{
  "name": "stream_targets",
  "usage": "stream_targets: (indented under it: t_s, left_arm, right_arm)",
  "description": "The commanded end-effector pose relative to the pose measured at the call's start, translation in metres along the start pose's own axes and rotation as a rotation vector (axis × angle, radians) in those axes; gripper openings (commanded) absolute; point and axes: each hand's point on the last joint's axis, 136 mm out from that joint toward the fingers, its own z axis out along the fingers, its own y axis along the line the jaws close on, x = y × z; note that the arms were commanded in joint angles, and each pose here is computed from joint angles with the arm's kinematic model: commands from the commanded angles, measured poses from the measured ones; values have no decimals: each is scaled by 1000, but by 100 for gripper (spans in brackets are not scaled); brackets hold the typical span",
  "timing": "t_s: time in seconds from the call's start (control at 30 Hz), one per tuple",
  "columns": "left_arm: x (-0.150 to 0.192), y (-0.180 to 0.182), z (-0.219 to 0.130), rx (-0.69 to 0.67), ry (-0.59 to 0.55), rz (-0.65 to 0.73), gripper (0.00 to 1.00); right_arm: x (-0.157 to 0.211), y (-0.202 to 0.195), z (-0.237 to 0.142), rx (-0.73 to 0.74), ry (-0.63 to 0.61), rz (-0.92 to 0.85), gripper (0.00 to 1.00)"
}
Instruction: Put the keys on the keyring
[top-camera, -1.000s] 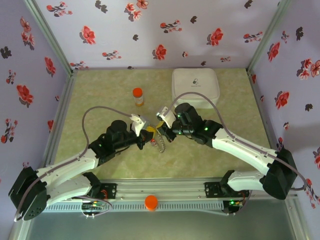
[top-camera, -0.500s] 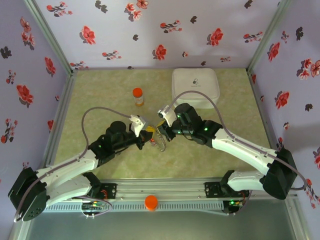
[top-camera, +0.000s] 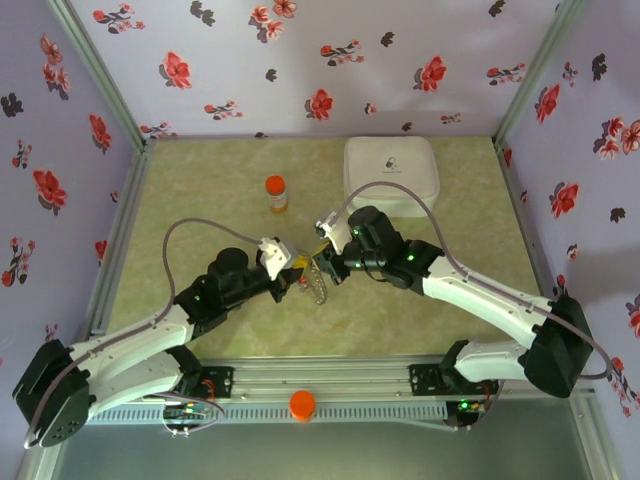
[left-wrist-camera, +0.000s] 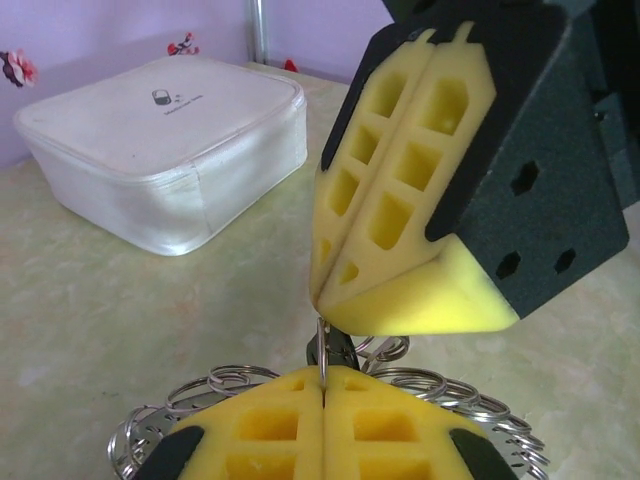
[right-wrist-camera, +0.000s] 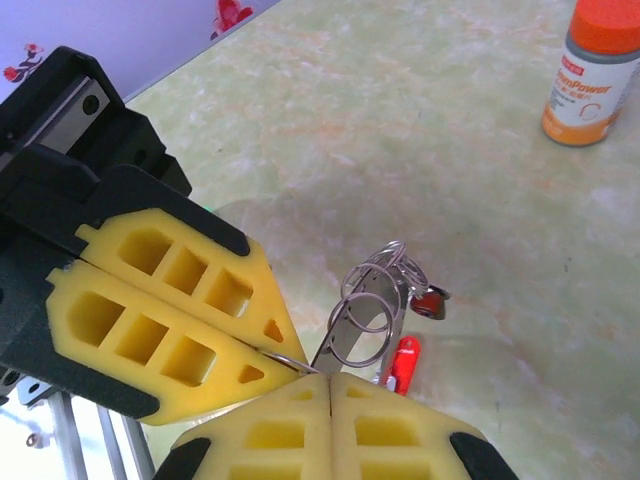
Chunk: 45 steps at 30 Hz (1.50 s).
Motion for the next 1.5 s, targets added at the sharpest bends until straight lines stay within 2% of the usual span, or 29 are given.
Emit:
stream_targets:
  t_s: [0.0, 0.1, 0.33, 0.43, 0.67, 0.83, 1.1, 1.17, 1.33, 1.47]
  left_arm:
    - [-38, -8, -8, 16, -153, 123, 0]
    - [-39, -9, -10, 16, -160, 137, 0]
    - [-41, -10, -13, 19, -181, 147, 0]
    - [-40, -13, -13, 33, -186, 149, 0]
    - [-37, -22, -15, 79, -227, 170, 0]
    - [-34, -29, -15, 115, -231, 190, 0]
    - [-30, -36, -13, 158, -226, 221, 0]
    - [-30, -36, -12, 160, -224, 223, 0]
    - [-31, -37, -11, 161, -224, 233, 0]
    - [-32, -37, -11, 160, -228, 240, 0]
  right_arm:
    - [1, 3, -6, -29, 8, 19, 1]
    - [3, -3, -11, -17, 4, 33, 5]
    - [9, -3, -22, -72, 4, 23, 28]
    - [8, 0, -29, -71, -11, -41, 37]
    - [9, 13, -40, -117, -106, -274, 46]
    - [4, 13, -40, -111, -144, -312, 44]
    - [9, 14, -30, -150, -105, -259, 38]
    - [10, 16, -31, -163, -101, -269, 35]
    - [17, 19, -33, -177, -65, -304, 19]
    - [19, 20, -32, -186, -46, -307, 13]
